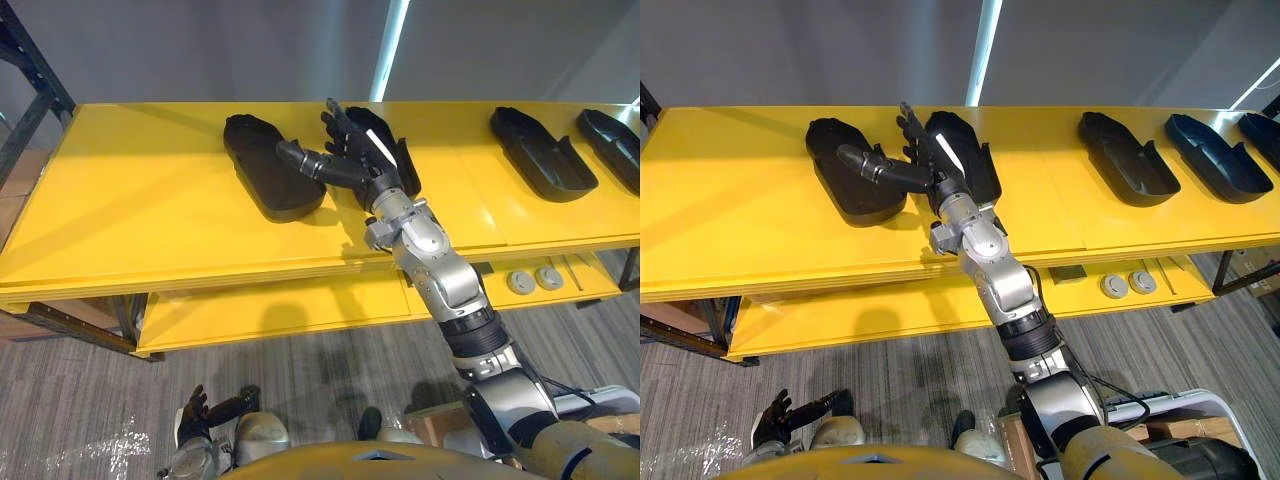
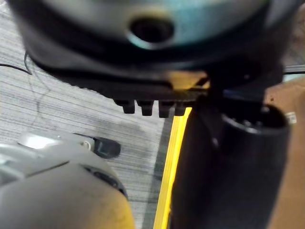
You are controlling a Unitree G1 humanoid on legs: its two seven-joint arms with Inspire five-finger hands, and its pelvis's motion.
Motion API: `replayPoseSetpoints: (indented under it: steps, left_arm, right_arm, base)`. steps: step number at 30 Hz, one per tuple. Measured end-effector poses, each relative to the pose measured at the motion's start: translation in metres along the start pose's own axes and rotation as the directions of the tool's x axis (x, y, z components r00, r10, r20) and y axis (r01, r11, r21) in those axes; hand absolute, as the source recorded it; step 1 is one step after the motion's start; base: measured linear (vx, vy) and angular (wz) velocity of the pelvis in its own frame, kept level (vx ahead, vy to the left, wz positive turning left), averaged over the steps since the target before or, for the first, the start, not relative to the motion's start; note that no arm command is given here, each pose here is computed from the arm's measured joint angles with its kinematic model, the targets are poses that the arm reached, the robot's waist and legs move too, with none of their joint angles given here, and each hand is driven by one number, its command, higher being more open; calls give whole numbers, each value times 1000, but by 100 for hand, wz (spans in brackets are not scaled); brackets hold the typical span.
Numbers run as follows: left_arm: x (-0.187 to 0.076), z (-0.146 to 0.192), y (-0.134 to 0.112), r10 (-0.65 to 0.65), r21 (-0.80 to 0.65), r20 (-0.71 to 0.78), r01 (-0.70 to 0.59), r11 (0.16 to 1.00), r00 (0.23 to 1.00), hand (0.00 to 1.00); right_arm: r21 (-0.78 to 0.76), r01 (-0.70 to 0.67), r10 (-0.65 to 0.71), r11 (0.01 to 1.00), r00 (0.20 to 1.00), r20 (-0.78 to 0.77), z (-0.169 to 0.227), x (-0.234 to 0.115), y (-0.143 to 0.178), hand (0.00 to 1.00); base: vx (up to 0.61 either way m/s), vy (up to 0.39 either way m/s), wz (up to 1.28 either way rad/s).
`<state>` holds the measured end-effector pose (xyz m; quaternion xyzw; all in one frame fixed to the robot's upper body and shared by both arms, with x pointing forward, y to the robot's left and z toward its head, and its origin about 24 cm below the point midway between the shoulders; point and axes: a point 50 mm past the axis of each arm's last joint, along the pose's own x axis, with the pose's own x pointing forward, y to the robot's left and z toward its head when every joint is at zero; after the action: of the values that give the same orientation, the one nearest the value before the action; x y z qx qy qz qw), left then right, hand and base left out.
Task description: Walk over and take three plastic housings, then place them on the shelf
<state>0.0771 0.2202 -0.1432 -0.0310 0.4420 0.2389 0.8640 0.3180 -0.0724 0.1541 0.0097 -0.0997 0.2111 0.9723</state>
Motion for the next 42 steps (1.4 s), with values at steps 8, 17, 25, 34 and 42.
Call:
replayPoseSetpoints:
  steps: [8, 17, 25, 34, 42]
  left_arm:
    - [-1, -2, 1, 4, 0, -5, -4, 1000, 1000, 100]
    - [-2, -5, 2, 6, 0, -15, -6, 1000, 1000, 100]
    - [-2, -5, 3, 7, -4, -17, -7, 1000, 1000, 100]
    - [-2, -6, 3, 11, -6, -20, -11, 1000, 1000, 100]
    - [-3, -7, 4, 13, -6, -21, -13, 1000, 1000, 100]
  right_arm:
    - [25, 24, -22, 999, 998, -62, -20, -13, -2, 100]
    - [40, 12, -9, 999, 996, -93, -29, -19, -1, 100]
    - [61, -2, 10, 998, 992, -130, -40, -27, 2, 100]
    - [70, -36, 46, 997, 989, -144, -44, -30, 7, 100]
    - [78, -84, 95, 993, 982, -161, -50, -33, 15, 100]
  base:
    - [-8, 2, -4]
    - [0, 0, 0]
    - [0, 0, 0]
    - [0, 0, 0]
    - [0, 0, 2]
